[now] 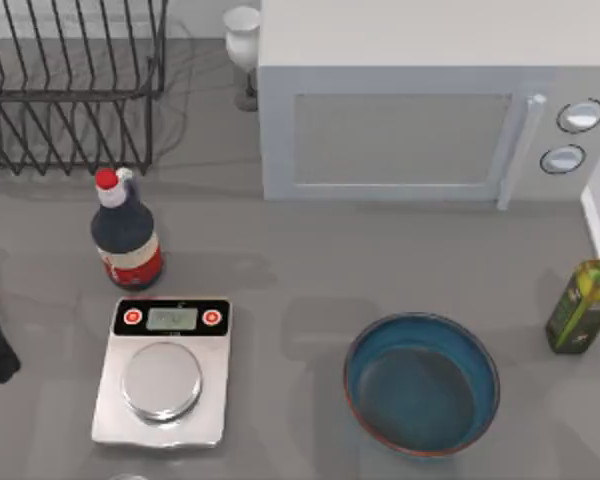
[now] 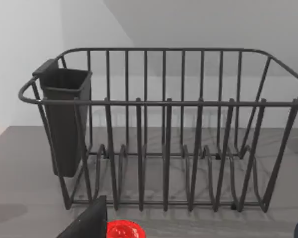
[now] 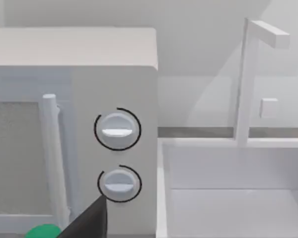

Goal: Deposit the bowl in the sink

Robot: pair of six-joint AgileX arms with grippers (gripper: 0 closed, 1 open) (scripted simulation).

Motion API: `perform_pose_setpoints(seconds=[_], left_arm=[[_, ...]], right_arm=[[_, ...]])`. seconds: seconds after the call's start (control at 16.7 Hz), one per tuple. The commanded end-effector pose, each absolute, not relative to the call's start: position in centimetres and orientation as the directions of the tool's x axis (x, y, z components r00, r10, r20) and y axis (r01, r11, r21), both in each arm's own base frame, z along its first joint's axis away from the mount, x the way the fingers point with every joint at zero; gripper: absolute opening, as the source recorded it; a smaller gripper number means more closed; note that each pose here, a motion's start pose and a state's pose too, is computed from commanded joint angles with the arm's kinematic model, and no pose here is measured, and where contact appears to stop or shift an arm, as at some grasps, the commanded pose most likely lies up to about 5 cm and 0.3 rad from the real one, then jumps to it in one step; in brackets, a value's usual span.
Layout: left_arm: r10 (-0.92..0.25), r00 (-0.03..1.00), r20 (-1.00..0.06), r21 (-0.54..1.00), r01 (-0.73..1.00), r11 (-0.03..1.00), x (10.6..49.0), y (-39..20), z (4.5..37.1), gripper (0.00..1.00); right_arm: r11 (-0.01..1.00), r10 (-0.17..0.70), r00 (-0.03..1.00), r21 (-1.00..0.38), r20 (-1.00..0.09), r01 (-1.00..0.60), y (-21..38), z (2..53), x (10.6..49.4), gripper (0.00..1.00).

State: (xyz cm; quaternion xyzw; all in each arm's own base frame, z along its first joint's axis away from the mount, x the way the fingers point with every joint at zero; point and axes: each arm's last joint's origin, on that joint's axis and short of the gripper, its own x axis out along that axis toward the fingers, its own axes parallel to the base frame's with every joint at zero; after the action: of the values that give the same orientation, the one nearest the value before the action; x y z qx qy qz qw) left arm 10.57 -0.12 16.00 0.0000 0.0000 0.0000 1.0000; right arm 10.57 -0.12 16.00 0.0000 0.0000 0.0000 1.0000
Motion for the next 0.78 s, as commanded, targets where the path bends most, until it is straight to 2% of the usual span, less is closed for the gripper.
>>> perform_pose_setpoints(seconds=[0.18,0.36,0.6,0.78], left_arm=[[0.0,1.0,0.0,0.0,0.0,1.0,10.6,-0.1,16.0,1.0],[0.0,1.0,0.0,0.0,0.0,1.0,10.6,-0.1,16.0,1.0],[0.0,1.0,0.0,0.0,0.0,1.0,10.6,-0.1,16.0,1.0],[0.0,1.0,0.0,0.0,0.0,1.0,10.6,-0.1,16.0,1.0]], right_arm=[[1.0,0.007,1.0,0.006,-0.011,-0.007,-0.1,16.2,10.6,1.0],[0.997,0.055,0.994,0.051,-0.099,-0.05,0.5,17.8,10.7,1.0],[0.984,0.149,0.923,0.149,-0.355,-0.101,1.8,21.1,12.0,1.0],[0.975,0.198,0.763,0.201,-0.615,-0.091,3.8,22.9,14.5,1.0]])
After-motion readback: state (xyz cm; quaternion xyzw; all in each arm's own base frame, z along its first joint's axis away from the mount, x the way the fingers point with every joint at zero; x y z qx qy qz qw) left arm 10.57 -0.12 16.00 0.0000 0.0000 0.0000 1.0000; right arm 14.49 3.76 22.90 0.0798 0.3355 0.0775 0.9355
